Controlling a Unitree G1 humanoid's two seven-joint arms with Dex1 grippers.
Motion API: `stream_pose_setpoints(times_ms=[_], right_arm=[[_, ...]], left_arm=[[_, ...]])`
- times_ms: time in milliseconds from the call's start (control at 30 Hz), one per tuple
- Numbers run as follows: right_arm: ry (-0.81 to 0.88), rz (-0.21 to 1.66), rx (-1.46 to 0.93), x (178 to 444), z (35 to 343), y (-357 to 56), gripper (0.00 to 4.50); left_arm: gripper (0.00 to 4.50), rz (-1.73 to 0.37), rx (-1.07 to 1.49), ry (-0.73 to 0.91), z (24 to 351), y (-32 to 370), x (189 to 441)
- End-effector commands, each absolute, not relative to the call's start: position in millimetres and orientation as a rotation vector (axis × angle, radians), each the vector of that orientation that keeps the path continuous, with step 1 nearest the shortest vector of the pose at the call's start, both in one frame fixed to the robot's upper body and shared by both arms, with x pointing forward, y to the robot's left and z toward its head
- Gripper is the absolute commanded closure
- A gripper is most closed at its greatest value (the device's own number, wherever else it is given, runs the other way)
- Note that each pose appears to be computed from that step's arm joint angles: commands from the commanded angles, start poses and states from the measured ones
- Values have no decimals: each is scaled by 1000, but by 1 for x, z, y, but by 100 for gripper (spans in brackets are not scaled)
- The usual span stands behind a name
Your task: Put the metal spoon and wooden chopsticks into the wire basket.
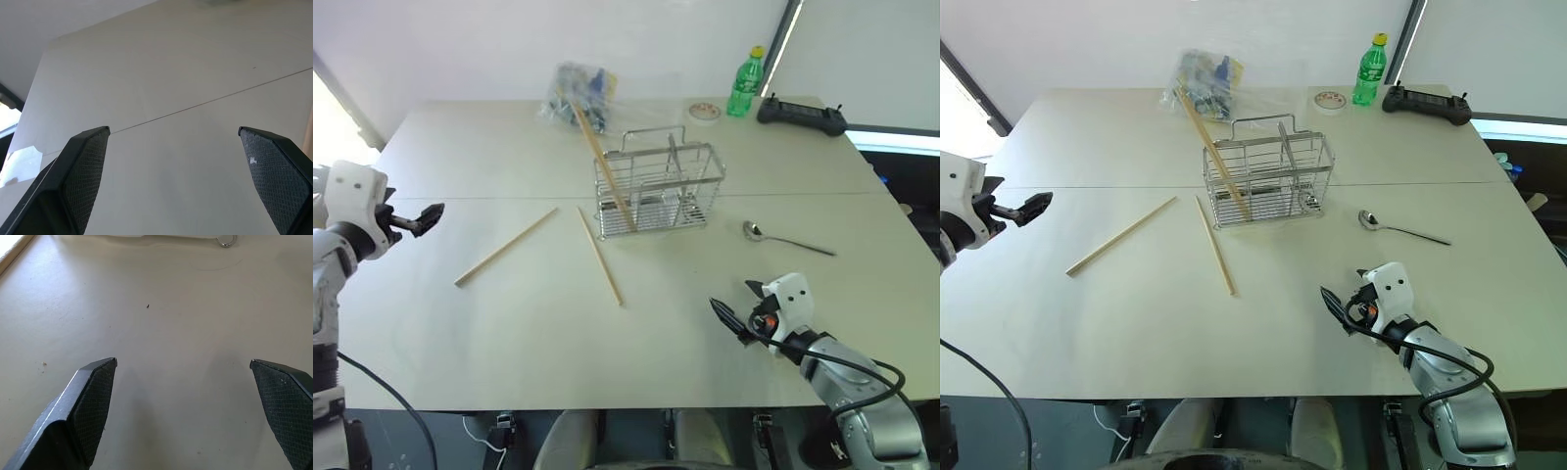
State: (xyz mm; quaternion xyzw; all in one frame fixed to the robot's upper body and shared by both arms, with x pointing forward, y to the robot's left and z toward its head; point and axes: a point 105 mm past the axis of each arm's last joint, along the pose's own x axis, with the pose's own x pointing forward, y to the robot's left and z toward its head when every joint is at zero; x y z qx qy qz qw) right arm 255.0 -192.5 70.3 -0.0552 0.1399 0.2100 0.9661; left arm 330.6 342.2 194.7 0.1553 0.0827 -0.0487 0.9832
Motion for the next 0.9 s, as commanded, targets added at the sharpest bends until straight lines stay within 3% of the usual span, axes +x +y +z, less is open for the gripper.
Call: stream_pose_setpoints(times_ms=[33, 733, 900], right_arm=[[230, 433, -117, 258, 82, -189, 0], [218, 421, -145, 265, 95, -191, 0], [222, 480, -220, 270, 108, -195, 0]], left_arm=[[5, -104, 356, 122, 211, 341, 330], [5, -152, 357, 120, 215, 331, 333], [5, -326, 352, 134, 220, 298, 326]])
